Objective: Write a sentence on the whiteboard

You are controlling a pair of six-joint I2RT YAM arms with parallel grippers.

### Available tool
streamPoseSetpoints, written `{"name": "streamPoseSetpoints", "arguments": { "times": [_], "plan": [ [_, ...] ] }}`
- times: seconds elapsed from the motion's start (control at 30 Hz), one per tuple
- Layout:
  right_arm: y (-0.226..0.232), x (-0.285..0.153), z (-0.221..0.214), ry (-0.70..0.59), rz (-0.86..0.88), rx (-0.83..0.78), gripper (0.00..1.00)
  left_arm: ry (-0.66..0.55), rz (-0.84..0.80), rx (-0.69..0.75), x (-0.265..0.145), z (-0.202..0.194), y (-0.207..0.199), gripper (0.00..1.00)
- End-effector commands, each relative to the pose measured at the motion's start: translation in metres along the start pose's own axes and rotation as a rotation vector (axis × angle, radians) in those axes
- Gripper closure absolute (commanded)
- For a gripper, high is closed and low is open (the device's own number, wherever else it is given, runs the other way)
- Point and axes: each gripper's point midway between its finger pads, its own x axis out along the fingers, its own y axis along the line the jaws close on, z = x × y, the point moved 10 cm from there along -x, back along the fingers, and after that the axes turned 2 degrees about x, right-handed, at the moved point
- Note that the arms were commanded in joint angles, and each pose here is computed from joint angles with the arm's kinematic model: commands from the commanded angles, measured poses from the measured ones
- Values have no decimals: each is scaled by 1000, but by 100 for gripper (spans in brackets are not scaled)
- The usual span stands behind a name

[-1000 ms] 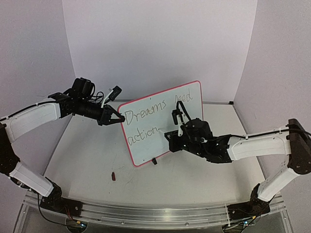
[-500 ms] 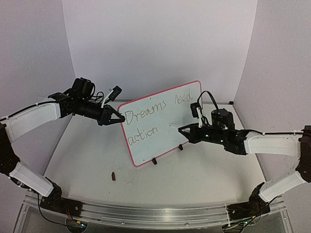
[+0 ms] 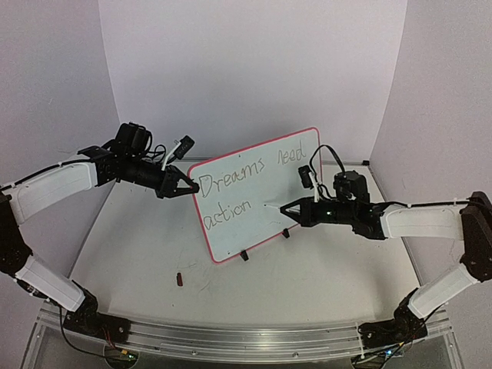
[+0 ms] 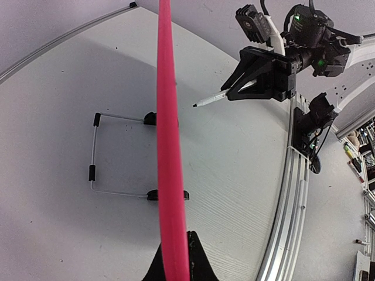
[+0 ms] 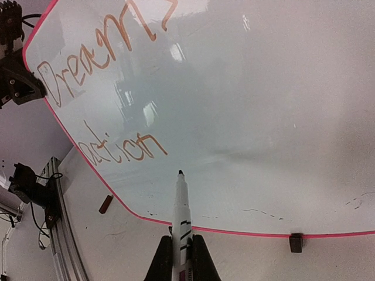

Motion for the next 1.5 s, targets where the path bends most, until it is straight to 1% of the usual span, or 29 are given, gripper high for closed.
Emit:
{"name": "streamPoseSetpoints", "arguments": {
  "times": [0.0, 0.37, 0.7, 1.1, 1.47],
  "plan": [
    [3, 8, 20, -55, 16, -37, 100, 167, -29, -83, 22, -31, 0, 100],
    [-9, 17, 22, -86, -88, -6, 100, 172, -25, -81, 23, -32, 0, 100],
    [-12, 21, 28, -115, -117, -4, 100, 172, -24, -80, 22, -32, 0, 100],
    [-2, 10, 46, -209, -120, -16, 100, 168, -23, -76, 21, -31, -2, 100],
    [-8, 8, 39, -226, -169, 4, 100, 166, -22, -73, 20, -31, -2, 100]
  ]
}}
